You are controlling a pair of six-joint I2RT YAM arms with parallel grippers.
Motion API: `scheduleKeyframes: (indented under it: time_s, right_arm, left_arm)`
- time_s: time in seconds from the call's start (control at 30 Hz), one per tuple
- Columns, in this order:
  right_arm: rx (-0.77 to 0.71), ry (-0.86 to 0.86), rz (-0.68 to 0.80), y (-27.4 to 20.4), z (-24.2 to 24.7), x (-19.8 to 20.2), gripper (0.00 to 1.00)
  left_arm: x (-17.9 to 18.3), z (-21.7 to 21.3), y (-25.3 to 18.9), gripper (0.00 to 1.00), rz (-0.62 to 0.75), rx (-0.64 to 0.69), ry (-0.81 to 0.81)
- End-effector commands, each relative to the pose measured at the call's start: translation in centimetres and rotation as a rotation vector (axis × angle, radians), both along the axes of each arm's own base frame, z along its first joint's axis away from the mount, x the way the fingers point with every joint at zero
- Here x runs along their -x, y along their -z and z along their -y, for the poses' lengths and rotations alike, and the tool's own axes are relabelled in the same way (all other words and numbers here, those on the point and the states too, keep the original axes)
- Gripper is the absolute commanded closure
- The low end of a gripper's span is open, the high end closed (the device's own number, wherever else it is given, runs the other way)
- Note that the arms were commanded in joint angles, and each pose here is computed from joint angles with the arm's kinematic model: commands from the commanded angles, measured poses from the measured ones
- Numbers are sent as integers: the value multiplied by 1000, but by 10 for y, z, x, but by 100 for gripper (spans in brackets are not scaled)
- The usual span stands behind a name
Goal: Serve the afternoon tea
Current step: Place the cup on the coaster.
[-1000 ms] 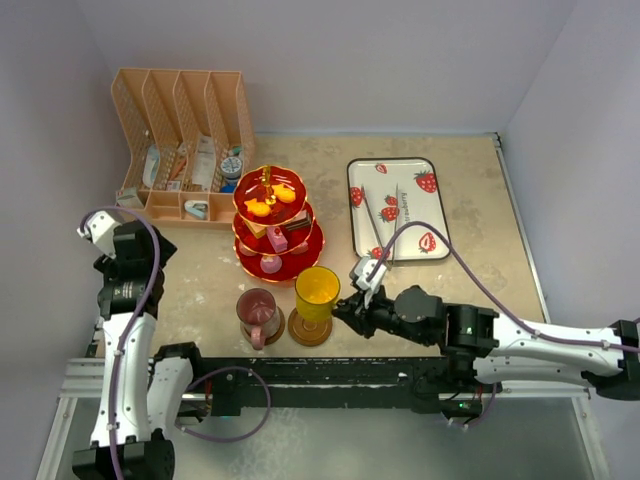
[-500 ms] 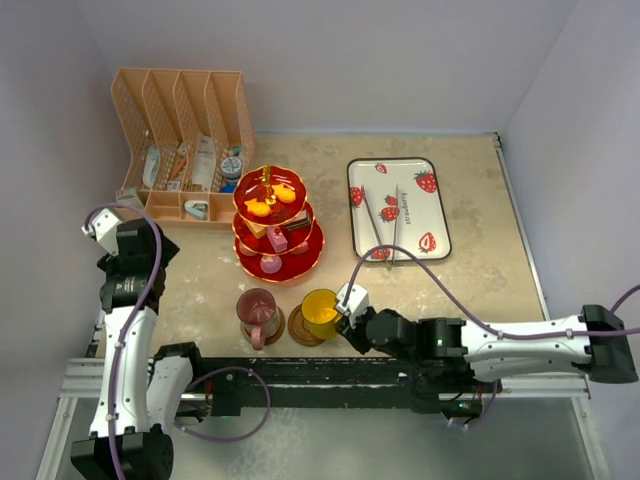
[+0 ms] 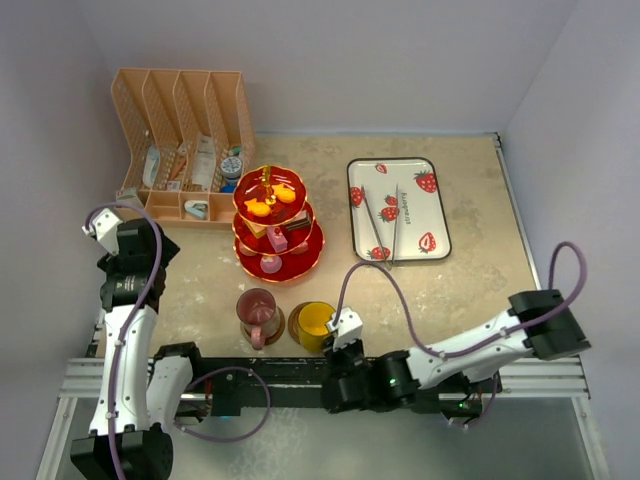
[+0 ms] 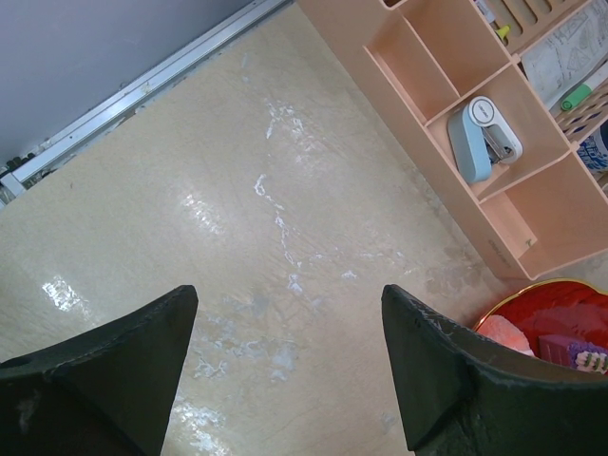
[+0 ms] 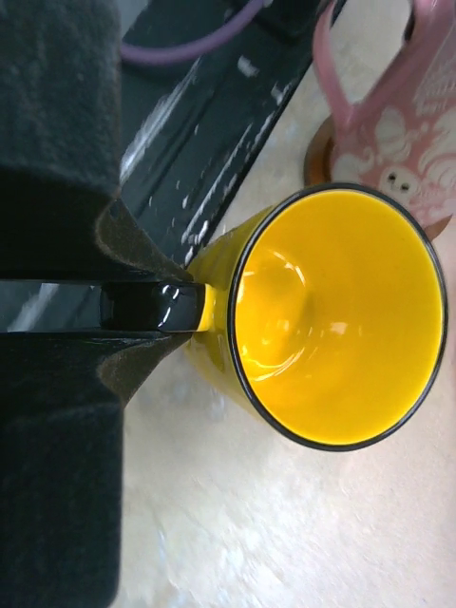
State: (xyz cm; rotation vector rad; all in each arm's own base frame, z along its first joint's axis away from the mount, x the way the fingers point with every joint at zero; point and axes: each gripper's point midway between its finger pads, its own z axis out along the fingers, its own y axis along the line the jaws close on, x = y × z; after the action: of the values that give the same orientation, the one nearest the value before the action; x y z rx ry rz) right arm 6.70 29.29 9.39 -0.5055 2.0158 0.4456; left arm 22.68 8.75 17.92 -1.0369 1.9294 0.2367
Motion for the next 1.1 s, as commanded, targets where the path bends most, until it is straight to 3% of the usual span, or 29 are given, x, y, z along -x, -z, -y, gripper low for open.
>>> scheduleKeyframes:
  time_s: [0.0, 0.13, 0.23, 0.77, 1.07]
  right_arm:
    - [-255, 324, 48, -37, -13, -5, 100]
    - [-205, 439, 107, -34, -4, -2, 100]
    - [-199, 433, 105, -33, -7, 0, 100]
    - [-279, 183, -13, -50, -40, -3, 100]
    - [-215, 215, 28, -39, -38, -15, 100]
  left_arm:
    - [-7, -1, -7, 24, 46, 1, -10]
    - [-8, 0, -7, 23, 43, 4, -8]
    - [-8, 0, -6, 23, 38, 5, -8]
    - [-7, -1, -7, 23, 44, 2, -14]
    - [-8, -1, -6, 23, 39, 4, -10]
